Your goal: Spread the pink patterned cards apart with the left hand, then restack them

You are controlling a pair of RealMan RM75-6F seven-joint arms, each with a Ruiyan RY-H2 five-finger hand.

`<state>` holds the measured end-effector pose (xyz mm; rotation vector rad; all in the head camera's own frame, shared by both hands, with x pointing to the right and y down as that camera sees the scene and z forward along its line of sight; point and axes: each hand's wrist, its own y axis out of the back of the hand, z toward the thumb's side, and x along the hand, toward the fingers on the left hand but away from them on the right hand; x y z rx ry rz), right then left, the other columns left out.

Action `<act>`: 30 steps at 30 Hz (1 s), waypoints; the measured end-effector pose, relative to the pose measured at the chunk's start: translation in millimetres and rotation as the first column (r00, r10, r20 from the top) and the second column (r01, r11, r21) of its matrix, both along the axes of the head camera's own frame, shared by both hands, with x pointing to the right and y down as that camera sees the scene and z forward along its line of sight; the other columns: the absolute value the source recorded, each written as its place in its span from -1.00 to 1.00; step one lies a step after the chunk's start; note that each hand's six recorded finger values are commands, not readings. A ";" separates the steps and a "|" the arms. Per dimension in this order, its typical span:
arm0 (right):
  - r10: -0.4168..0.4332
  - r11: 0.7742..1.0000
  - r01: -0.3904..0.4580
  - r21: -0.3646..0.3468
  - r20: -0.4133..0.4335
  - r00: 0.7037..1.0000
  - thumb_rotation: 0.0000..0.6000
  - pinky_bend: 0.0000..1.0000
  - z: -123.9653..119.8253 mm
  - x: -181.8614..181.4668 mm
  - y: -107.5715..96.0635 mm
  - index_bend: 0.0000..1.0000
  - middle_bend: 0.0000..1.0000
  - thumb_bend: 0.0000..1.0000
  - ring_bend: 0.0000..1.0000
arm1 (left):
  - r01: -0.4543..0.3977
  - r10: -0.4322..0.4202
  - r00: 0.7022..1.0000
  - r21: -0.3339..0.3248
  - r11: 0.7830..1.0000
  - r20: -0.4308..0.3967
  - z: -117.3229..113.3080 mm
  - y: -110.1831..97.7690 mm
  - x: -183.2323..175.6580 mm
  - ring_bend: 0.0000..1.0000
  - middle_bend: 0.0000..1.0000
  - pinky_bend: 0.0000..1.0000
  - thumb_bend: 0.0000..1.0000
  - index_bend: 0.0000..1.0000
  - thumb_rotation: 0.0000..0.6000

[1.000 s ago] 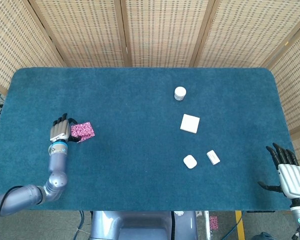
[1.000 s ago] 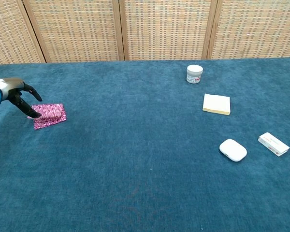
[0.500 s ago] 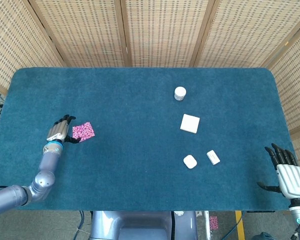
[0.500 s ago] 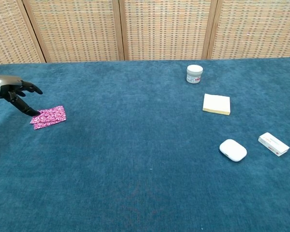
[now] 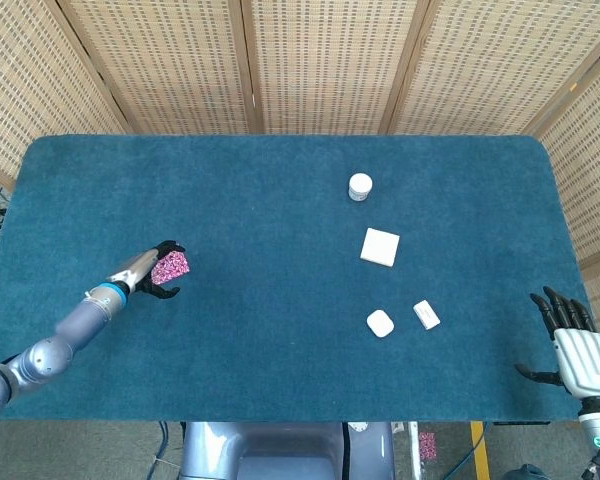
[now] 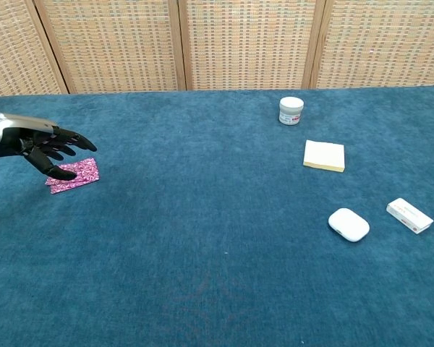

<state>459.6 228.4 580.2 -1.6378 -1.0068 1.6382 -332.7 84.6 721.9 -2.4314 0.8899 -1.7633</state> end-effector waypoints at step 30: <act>0.006 1.000 -0.006 -0.013 -0.011 1.000 1.00 -1.00 4.7 1.9 -0.1 -1.00 -1.00 -1.00 -1.00 | -0.003 0.004 1.000 -0.038 0.999 0.015 22.3 -6.6 -21.9 -1.00 -1.00 -1.00 -0.27 -0.74 1.00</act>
